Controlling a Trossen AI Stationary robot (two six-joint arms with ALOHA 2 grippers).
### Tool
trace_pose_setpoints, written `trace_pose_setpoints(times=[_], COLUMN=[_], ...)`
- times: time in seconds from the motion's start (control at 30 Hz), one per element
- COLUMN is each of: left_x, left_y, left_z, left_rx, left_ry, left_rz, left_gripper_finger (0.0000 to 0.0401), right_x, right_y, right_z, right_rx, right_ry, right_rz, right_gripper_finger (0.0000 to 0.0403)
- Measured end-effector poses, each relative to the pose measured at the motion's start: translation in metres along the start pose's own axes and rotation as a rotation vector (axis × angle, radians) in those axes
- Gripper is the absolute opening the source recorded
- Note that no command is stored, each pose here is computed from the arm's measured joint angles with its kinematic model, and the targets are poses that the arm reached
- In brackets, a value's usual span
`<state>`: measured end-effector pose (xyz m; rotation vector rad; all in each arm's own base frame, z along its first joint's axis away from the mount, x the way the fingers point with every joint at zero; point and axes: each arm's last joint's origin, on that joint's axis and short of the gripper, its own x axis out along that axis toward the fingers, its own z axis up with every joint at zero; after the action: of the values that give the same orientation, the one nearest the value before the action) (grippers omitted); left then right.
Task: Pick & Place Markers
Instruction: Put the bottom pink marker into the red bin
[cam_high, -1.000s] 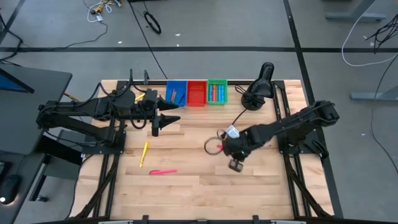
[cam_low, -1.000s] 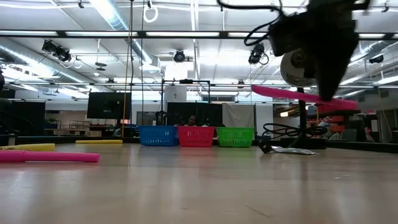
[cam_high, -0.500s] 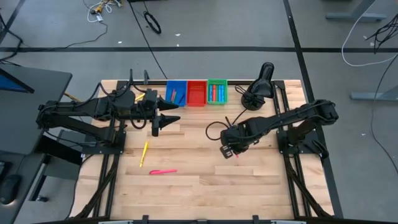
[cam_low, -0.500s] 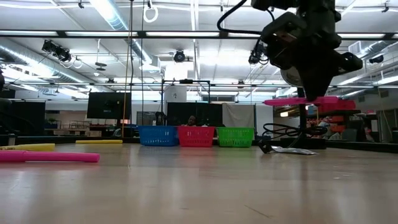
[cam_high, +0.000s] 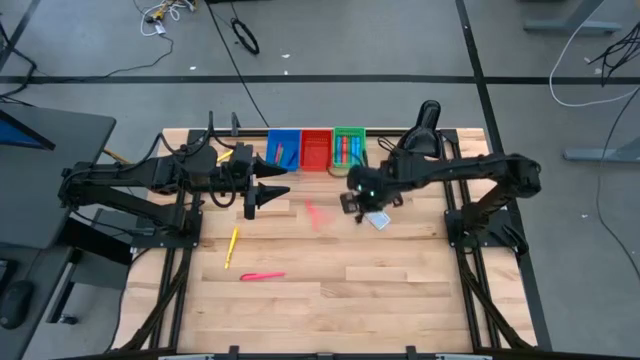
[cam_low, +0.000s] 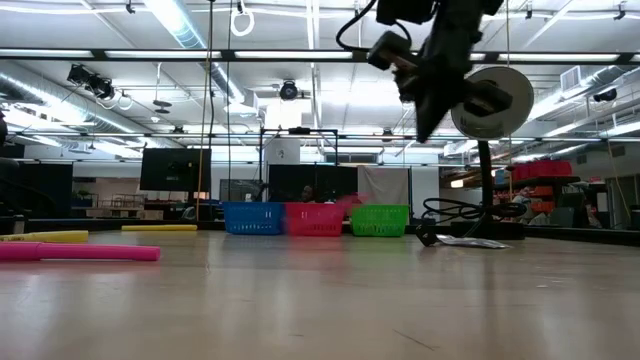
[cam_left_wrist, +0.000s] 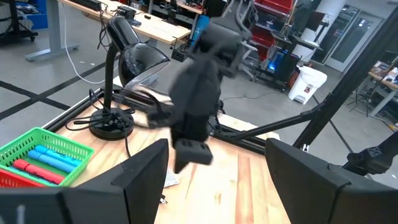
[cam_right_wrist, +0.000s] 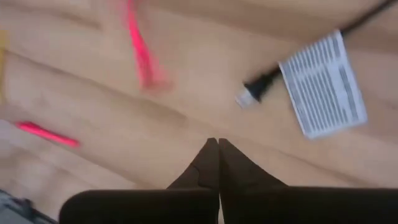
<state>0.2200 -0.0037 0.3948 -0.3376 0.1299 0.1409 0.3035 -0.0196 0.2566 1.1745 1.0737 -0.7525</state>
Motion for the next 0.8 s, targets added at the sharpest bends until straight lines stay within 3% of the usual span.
trace_pose_setpoints(times=[0.37, 0.57, 0.8], left_x=[0.0, 0.0, 0.0], left_y=[0.0, 0.0, 0.0], left_z=[0.0, 0.0, 0.0], left_rx=[0.0, 0.0, 0.0], left_ry=[0.0, 0.0, 0.0], left_rz=[0.0, 0.0, 0.0], left_gripper_finger=[0.0275, 0.0275, 0.0275], right_x=[-0.027, -0.025, -0.024], right_y=[0.0, 0.005, 0.014], right_z=[0.048, 0.037, 0.022], right_rx=[0.026, -0.117, -0.407], right_ry=[-0.125, -0.096, -0.067], right_rz=[0.069, 0.079, 0.112], right_gripper_finger=[0.0002, 0.0001, 0.0001])
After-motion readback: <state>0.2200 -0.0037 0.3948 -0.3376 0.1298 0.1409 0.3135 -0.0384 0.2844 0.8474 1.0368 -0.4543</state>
